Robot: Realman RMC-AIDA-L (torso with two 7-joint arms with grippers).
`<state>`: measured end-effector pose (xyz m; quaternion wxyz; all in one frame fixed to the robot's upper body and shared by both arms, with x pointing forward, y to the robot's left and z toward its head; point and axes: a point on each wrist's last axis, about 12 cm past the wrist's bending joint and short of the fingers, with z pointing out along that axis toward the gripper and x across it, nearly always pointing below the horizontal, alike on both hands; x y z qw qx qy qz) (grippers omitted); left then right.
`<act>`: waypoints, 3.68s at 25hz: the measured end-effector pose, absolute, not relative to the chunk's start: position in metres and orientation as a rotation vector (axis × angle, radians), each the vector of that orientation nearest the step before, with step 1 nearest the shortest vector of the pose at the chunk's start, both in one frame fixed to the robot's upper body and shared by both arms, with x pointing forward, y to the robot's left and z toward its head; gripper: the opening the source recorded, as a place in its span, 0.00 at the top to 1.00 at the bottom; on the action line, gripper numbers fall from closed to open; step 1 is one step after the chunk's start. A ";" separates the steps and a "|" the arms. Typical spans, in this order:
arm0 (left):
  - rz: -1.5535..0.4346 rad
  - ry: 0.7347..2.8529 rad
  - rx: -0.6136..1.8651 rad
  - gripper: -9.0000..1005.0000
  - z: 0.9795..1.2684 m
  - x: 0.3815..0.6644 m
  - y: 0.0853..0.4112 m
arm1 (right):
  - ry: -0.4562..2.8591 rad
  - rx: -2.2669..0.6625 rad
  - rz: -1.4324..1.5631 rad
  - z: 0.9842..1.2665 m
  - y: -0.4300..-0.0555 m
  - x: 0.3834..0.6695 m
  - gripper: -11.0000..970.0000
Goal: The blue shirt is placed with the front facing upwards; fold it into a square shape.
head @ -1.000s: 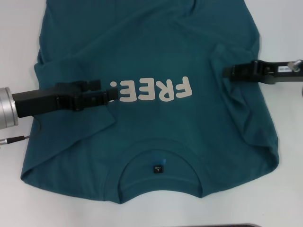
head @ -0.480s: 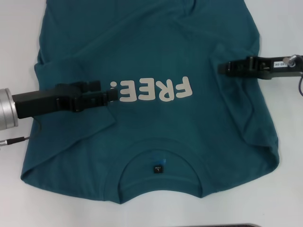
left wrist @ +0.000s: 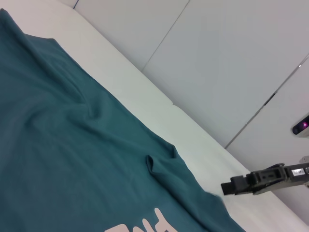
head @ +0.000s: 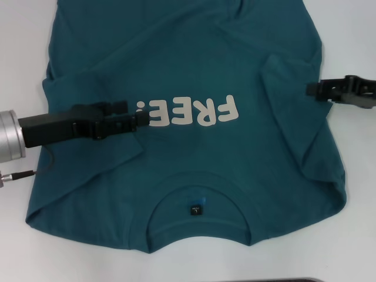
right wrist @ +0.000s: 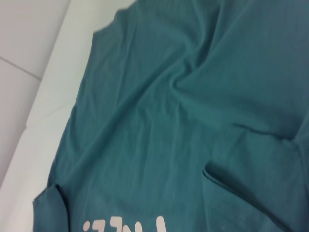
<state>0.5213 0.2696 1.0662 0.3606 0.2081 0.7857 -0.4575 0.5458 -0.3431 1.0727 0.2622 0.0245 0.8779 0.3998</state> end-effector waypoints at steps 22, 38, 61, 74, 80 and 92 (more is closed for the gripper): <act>-1.183 2.024 0.538 0.12 1.066 0.521 0.268 | 2.404 0.196 1.003 1.060 -0.371 0.528 0.55; -1.173 2.024 0.544 0.13 1.067 0.523 0.271 | 2.408 0.182 0.979 1.055 -0.352 0.545 0.63; -1.172 2.020 0.540 0.15 1.068 0.524 0.271 | 2.374 0.096 1.061 1.061 -0.339 0.547 0.98; -1.173 2.015 0.537 0.15 1.069 0.525 0.271 | 2.314 -0.104 1.167 1.079 -0.293 0.571 0.98; -1.175 2.017 0.529 0.14 1.067 0.523 0.271 | 2.334 -0.156 1.175 1.076 -0.275 0.576 0.97; -1.175 2.016 0.524 0.14 1.067 0.522 0.271 | 2.242 -0.195 1.189 1.074 -0.275 0.571 0.70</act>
